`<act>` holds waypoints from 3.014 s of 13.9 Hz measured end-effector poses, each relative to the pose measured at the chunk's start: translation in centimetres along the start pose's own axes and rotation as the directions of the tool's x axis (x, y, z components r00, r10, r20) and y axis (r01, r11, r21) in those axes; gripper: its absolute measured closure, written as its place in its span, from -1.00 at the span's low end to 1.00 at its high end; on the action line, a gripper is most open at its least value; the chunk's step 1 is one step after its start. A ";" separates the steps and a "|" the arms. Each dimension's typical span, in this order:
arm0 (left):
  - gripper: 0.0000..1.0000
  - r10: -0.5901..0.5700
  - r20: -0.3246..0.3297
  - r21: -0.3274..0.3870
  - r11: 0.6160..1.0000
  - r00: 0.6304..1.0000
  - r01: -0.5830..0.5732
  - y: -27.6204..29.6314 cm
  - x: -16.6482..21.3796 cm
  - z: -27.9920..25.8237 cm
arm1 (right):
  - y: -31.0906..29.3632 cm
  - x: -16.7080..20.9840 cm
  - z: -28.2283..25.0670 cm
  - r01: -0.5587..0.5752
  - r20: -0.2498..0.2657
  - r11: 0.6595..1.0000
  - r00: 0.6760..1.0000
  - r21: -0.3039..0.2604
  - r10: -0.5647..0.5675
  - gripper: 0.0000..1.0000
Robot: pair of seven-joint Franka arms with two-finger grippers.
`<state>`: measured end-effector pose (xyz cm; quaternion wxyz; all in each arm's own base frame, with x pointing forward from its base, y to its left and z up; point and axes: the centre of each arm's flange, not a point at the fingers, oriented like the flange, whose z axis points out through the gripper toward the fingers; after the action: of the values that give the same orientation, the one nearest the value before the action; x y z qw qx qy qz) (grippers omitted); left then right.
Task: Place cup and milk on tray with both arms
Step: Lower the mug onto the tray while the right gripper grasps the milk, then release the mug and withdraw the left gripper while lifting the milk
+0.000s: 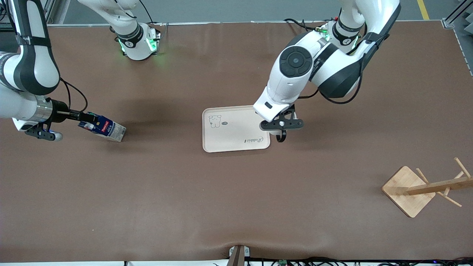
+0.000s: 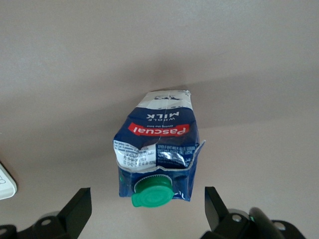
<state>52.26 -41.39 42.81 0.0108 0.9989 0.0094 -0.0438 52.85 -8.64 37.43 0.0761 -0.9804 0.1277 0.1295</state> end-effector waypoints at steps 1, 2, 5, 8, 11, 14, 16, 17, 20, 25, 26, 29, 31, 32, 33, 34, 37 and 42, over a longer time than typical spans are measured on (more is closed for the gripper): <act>0.84 -0.002 0.016 0.008 1.000 1.000 0.002 0.6 -0.2 1.1 | 0.1 0.0 -0.1 -0.005 -0.013 1.000 1.000 0.001 0.005 -1.00; 0.84 -0.010 0.036 0.014 1.000 0.999 0.010 1.1 -0.3 2.5 | 0.2 0.1 0.1 -0.013 -0.030 1.000 0.999 0.001 0.013 -1.00; 0.84 -0.050 0.089 0.032 0.998 0.995 0.048 4.0 -1.7 7.3 | 0.4 0.2 1.7 -0.033 -0.059 0.999 0.998 0.000 0.033 -1.00; 0.84 -0.075 0.120 0.061 0.996 0.990 0.068 6.9 -3.7 10.9 | 0.3 0.0 2.5 -0.060 -0.050 0.998 0.997 -0.001 0.060 -1.00; 0.84 -0.086 0.118 0.115 0.991 0.989 0.073 7.8 -4.3 13.9 | 0.0 0.0 3.1 -0.065 -0.047 0.998 0.997 -0.004 0.065 -1.00; 0.84 -0.096 0.099 0.159 0.984 0.990 0.080 8.4 -4.7 17.1 | -0.8 0.1 3.6 -0.062 -0.045 0.998 0.997 -0.008 0.062 -0.89; 0.84 -0.095 0.096 0.154 0.985 0.991 0.079 8.8 -4.7 18.5 | -0.8 0.1 3.7 -0.064 -0.045 0.998 0.997 -0.009 0.063 -0.75; 0.84 -0.098 0.098 0.152 0.985 0.990 0.082 8.9 -4.7 18.7 | -0.8 0.1 3.7 -0.066 -0.045 0.998 0.997 -0.008 0.065 -0.49; 0.86 -0.113 0.090 0.144 0.985 0.990 0.099 9.0 -4.4 18.5 | -0.7 0.1 3.4 -0.069 -0.041 0.998 0.997 -0.008 0.068 -0.26; 0.13 -0.150 0.034 0.081 0.986 0.988 0.146 9.2 -2.2 14.7 | -0.8 1.1 -0.5 -0.077 -0.006 0.997 0.997 -0.004 0.077 -0.05; -0.04 -0.158 0.005 0.058 0.986 0.987 0.157 9.0 -1.3 12.5 | -0.9 1.5 -1.5 -0.077 -0.002 0.997 0.997 -0.002 0.077 -0.02; -0.67 -0.159 -0.101 -0.009 0.987 0.982 0.159 4.2 2.5 2.7 | -2.6 2.0 -1.4 -0.094 0.032 0.995 0.995 -0.014 0.095 0.00; -1.00 -0.149 -0.145 -0.013 0.989 0.978 0.148 -2.7 5.3 -4.2 | -6.7 1.2 -0.2 -0.062 0.072 0.997 0.995 -0.041 0.065 0.00; -1.00 -0.142 -0.151 -0.004 0.990 0.978 0.143 -6.4 6.3 -7.0 | -9.6 0.6 0.0 -0.030 0.074 0.998 0.997 -0.055 0.034 0.00; -1.00 -0.138 -0.151 0.014 0.990 0.979 0.142 -10.2 7.1 -9.2 | -12.7 -0.1 0.0 -0.001 0.066 0.998 0.998 -0.063 0.005 0.00; -1.00 -0.142 -0.156 0.028 0.989 0.978 0.148 -14.1 7.8 -11.2 | -16.0 -1.0 0.0 0.025 0.046 0.998 0.999 -0.065 -0.022 0.00; -1.00 -0.163 -0.212 0.042 0.983 0.963 0.176 -25.4 9.2 -16.6 | -25.6 -4.7 0.4 0.042 -0.008 0.996 0.999 -0.081 -0.043 0.00; -1.00 -0.173 -0.218 0.088 0.977 0.961 0.195 -35.6 7.1 -21.8 | -36.0 -10.2 -1.6 0.108 -0.096 0.992 0.989 -0.061 -0.114 0.00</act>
<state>60.53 -5.16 63.19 -0.0486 0.9919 0.1010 0.0601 53.43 27.87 45.90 0.0494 -0.9929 0.0728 0.0796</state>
